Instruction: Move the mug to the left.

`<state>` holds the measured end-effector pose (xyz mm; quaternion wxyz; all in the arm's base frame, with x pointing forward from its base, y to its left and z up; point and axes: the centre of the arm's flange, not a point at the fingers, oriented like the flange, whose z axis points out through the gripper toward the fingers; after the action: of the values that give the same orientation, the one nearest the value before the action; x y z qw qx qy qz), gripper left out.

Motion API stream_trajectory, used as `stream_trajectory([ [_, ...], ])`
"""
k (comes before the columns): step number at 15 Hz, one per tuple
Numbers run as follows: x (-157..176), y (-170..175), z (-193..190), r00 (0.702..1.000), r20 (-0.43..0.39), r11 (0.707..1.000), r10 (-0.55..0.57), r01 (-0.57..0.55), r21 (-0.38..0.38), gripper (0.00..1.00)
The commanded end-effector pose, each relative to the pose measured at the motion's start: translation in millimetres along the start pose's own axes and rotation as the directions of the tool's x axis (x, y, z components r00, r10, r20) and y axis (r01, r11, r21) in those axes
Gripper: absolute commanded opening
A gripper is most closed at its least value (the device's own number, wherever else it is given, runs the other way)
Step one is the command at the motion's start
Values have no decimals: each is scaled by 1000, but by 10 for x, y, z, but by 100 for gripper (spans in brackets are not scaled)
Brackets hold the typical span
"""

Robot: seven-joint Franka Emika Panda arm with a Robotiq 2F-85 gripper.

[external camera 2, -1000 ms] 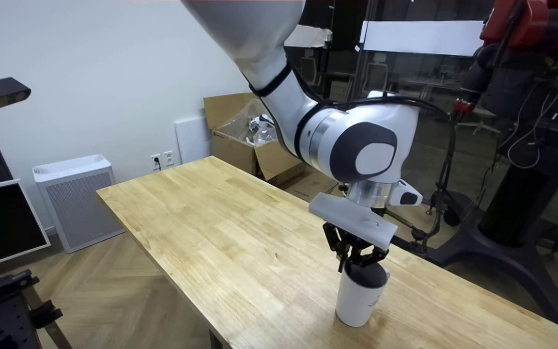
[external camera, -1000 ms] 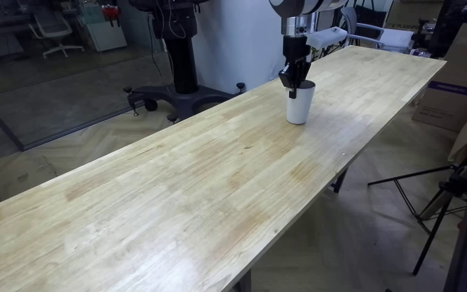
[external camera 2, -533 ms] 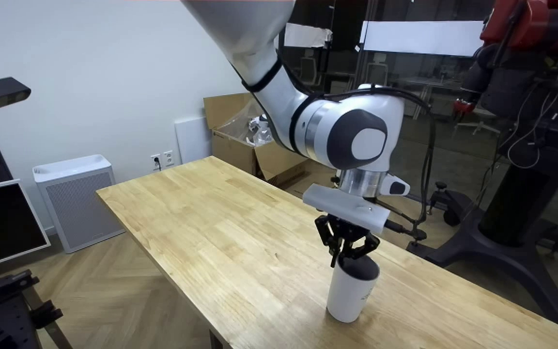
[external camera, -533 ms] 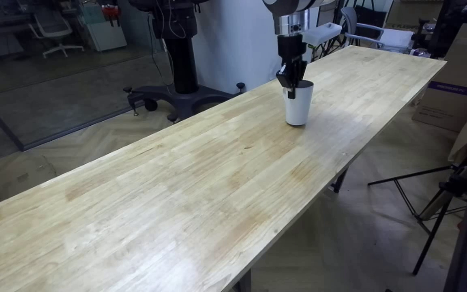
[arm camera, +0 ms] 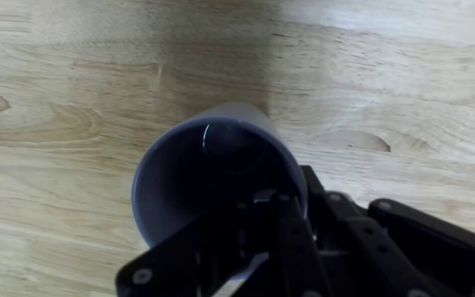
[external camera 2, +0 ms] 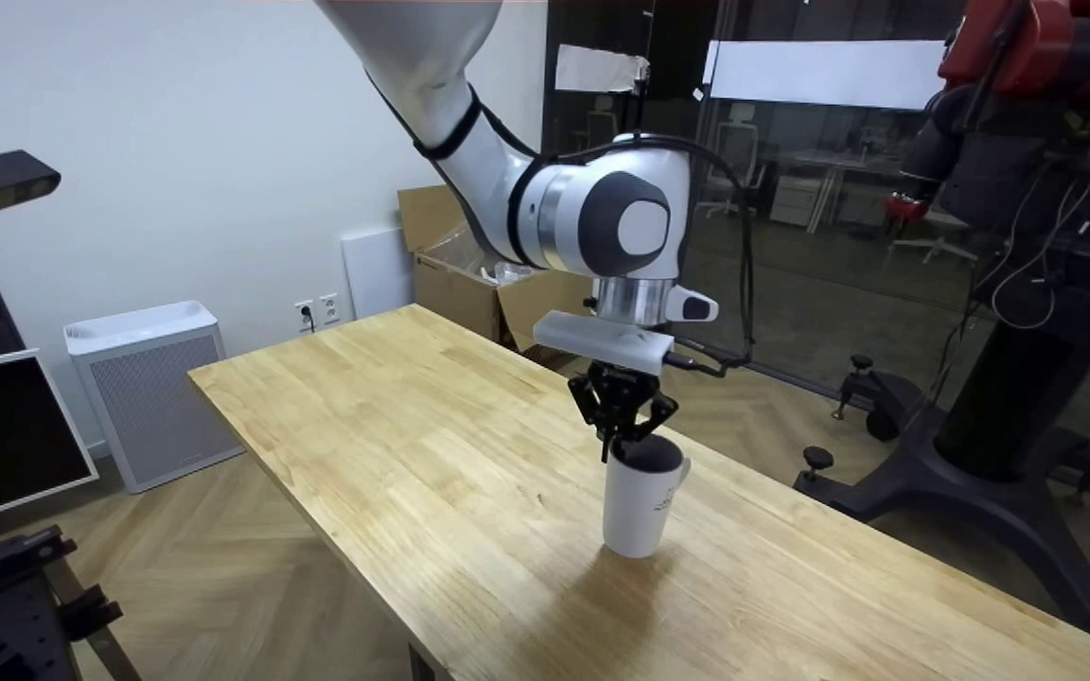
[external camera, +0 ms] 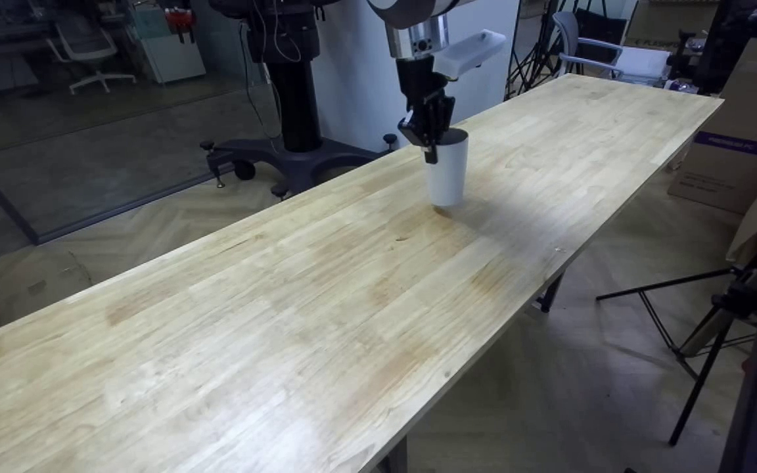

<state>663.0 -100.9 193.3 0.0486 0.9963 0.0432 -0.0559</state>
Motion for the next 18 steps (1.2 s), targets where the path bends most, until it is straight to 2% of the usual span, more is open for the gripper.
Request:
stream_trajectory([
  [1, 110, -309, -213, 997, -45, 998, 62, -60, 25, 2],
  [6, 186, -570, -207, 996, -35, 995, 81, -79, 56, 2],
  [18, 244, -598, -73, 988, -22, 988, 150, -150, 38, 2],
])
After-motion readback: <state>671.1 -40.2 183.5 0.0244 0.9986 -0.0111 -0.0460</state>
